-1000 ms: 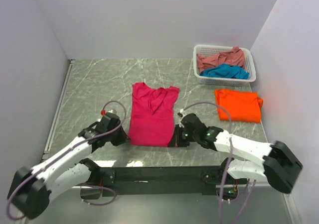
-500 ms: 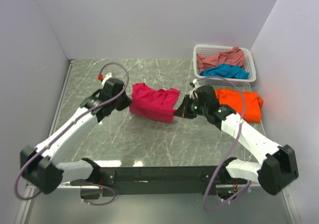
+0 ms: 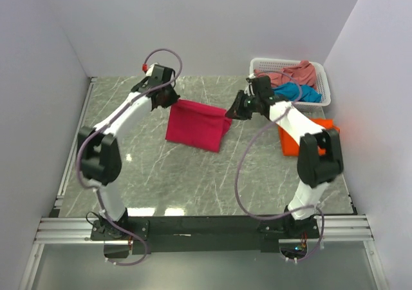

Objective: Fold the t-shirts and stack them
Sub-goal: Fold the tshirt, then neatly place the folded tshirt to the corner

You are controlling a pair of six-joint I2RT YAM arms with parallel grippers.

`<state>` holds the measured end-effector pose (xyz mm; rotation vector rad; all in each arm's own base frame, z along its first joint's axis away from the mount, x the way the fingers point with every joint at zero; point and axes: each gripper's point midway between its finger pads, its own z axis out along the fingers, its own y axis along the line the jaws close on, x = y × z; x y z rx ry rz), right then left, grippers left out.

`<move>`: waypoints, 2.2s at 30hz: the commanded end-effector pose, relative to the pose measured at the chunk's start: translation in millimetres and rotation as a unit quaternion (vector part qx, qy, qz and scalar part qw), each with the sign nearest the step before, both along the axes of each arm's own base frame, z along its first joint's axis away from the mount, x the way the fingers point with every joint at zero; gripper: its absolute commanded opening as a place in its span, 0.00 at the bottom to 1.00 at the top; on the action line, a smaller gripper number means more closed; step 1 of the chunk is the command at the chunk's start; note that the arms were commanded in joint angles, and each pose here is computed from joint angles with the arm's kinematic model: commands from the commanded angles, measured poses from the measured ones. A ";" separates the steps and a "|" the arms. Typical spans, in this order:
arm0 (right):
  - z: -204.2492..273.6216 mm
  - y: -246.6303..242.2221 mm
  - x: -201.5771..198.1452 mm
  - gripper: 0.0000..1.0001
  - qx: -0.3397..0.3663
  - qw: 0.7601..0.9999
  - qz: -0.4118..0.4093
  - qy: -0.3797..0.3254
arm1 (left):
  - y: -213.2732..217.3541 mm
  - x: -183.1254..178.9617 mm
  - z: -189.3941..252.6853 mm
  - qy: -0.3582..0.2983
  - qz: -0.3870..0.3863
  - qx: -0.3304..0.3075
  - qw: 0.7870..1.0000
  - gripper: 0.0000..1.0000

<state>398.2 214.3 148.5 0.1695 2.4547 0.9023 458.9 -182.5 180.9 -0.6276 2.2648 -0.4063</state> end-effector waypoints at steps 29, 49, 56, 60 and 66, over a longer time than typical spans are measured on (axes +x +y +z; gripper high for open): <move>-90.0 31.7 48.5 0.86 -0.173 0.981 -0.065 0.049 | 43.1 -53.9 -48.6 0.029 -0.013 0.030 0.999 0.99; -63.9 118.3 37.9 0.00 -0.026 0.998 0.052 0.001 | 74.9 -65.4 -50.2 0.027 0.016 0.016 0.999 0.99; 3.8 98.8 24.8 0.00 0.064 0.988 0.100 -0.103 | 82.8 -68.7 -45.2 0.015 0.010 -0.005 1.000 0.99; 12.6 62.9 11.4 0.00 0.051 0.986 0.112 -0.113 | 85.9 -68.8 -44.6 0.015 0.006 -0.007 1.000 0.99; -5.7 -14.4 -16.0 0.00 -0.032 0.991 0.090 -0.092 | 90.7 -67.5 -44.9 0.013 0.007 -0.008 1.000 0.99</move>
